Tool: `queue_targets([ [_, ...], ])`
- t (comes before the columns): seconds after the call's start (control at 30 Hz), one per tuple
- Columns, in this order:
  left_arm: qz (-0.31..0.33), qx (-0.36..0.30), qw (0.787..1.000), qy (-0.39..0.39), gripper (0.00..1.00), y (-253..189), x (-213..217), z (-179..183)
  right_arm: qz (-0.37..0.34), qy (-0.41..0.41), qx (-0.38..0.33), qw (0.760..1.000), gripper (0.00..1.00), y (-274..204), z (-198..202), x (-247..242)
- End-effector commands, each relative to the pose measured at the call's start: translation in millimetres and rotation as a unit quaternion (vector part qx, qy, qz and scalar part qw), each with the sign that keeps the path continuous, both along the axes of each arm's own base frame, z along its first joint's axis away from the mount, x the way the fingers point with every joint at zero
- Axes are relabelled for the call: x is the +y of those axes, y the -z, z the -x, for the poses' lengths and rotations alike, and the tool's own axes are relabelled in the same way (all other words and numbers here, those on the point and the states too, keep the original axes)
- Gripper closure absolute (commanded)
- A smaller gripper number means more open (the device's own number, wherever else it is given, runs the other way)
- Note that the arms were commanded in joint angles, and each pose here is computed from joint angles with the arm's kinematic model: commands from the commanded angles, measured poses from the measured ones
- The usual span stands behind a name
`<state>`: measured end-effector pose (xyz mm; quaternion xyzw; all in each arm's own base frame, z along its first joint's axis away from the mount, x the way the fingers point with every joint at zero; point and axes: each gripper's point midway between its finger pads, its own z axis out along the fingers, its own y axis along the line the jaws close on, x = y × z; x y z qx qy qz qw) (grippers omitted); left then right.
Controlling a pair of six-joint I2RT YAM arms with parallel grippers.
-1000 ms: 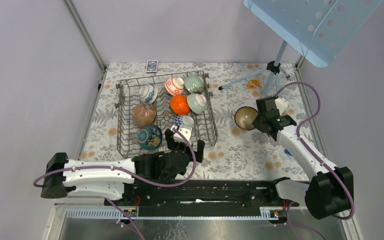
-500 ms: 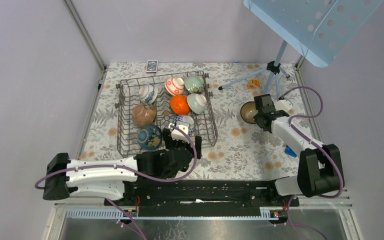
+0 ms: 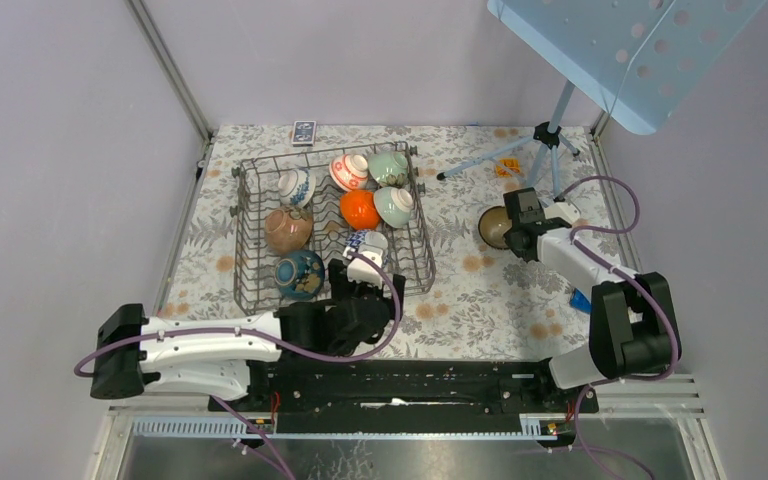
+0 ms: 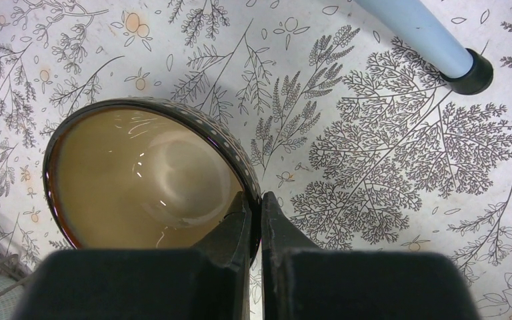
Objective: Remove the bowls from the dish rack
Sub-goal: Place the bowl at the center of the board.
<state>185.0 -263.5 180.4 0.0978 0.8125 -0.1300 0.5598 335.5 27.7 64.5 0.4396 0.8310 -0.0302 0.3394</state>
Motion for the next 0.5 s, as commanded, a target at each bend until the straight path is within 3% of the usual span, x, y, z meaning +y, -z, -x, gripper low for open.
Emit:
queue_targets([
  [0.0, 0.028, 0.01, 1.0, -0.002, 0.01, -11, -12, -1, -0.027, 0.038, -0.063, 0.997, 1.0, -23, -28, 3],
  [0.47, 0.022, 0.029, 0.999, 0.0, 0.01, -2, -17, 2, -0.05, 0.059, -0.022, 0.997, 1.0, -2, -21, 9],
])
